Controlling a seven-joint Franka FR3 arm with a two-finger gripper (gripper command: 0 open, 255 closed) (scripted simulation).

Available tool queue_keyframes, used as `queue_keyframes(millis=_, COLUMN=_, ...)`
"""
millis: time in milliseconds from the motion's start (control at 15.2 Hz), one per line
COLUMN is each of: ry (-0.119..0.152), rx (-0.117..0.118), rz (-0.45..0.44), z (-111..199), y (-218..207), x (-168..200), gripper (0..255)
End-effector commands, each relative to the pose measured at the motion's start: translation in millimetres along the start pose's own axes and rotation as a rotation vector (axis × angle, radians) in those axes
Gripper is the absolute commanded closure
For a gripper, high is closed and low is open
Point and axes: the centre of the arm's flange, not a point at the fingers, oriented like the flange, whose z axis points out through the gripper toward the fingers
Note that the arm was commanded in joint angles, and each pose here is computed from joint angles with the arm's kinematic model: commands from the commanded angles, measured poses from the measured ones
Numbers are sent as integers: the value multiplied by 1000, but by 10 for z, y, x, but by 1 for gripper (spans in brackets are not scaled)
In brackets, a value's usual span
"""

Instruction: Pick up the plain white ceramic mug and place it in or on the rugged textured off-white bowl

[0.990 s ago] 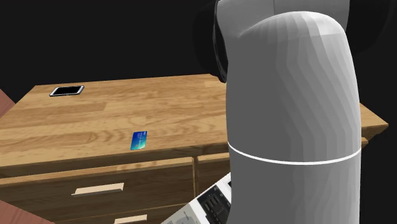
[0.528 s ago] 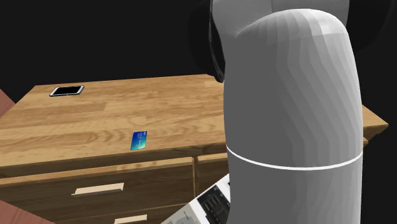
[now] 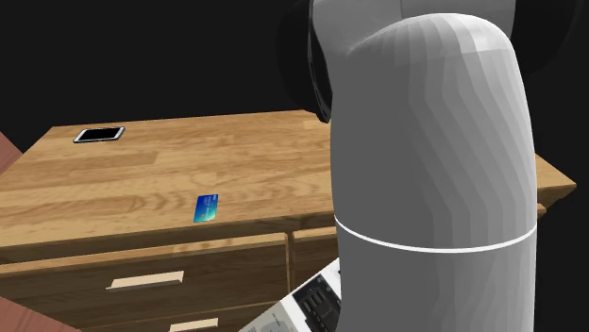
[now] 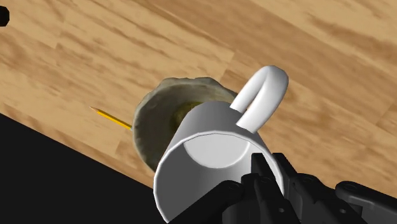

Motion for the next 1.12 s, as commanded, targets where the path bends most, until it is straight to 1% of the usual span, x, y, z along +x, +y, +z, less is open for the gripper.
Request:
queue_keyframes(millis=0, ry=0, rx=0, rz=0, z=0, y=0, x=0, gripper=255)
queue_keyframes(millis=66, ry=0, rx=0, rz=0, z=0, y=0, x=-1, gripper=0)
queue_keyframes(millis=396, ry=0, rx=0, rz=0, z=0, y=1, x=-1, gripper=0)
queue_keyframes(millis=660, ry=0, rx=0, rz=0, z=-500, y=0, x=-1, gripper=0)
queue_keyframes(millis=1056, ry=0, rx=0, rz=0, z=-500, y=0, x=0, gripper=0)
